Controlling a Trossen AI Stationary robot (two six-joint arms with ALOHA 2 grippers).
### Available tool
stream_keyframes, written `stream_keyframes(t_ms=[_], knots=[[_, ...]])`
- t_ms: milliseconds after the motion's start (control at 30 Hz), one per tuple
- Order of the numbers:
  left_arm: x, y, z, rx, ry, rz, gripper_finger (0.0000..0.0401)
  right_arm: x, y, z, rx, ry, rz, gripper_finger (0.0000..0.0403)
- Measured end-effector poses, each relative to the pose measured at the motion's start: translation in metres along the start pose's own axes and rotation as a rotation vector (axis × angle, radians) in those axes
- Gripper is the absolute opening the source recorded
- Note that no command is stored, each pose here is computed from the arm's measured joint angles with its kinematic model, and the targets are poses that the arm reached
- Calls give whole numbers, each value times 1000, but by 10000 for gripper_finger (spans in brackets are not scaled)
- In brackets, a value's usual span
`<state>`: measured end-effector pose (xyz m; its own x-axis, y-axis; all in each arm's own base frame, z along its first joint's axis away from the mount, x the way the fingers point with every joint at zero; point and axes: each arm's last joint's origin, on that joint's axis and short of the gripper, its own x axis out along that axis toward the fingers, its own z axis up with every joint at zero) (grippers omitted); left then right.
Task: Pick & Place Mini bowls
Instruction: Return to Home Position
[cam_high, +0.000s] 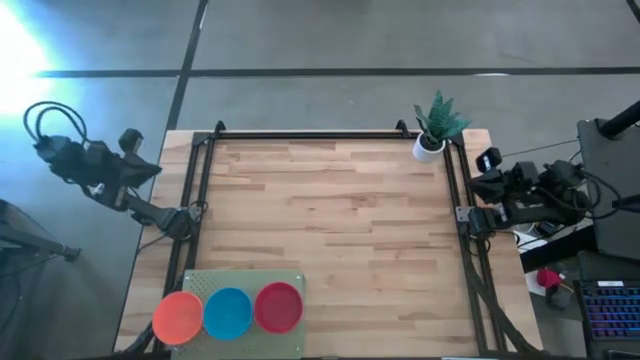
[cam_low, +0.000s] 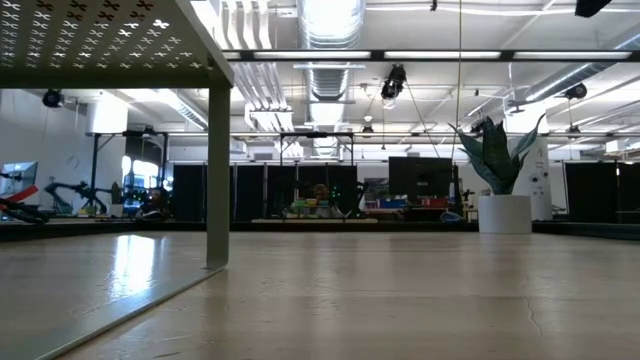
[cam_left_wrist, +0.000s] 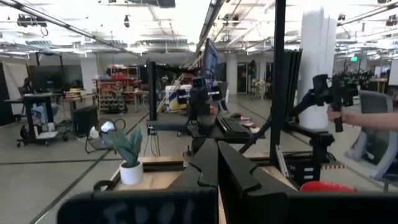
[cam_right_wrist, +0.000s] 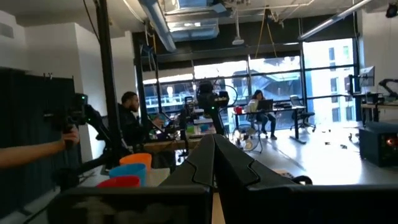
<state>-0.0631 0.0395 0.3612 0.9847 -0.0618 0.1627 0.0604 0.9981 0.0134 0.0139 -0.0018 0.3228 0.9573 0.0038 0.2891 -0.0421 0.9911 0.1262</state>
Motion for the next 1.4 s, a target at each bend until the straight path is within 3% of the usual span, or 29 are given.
stream_keyframes(t_ms=[567, 900, 1400], knots=[[50, -22, -39, -9, 34, -6, 0, 30, -1, -71, 26, 16, 58, 8], [81, -36, -75, -13, 23, -6, 0, 37, -4, -111, 68, 22, 57, 8], [111, -51, -131, -64, -9, -3, 0, 38, -7, -150, 75, 41, 54, 8]])
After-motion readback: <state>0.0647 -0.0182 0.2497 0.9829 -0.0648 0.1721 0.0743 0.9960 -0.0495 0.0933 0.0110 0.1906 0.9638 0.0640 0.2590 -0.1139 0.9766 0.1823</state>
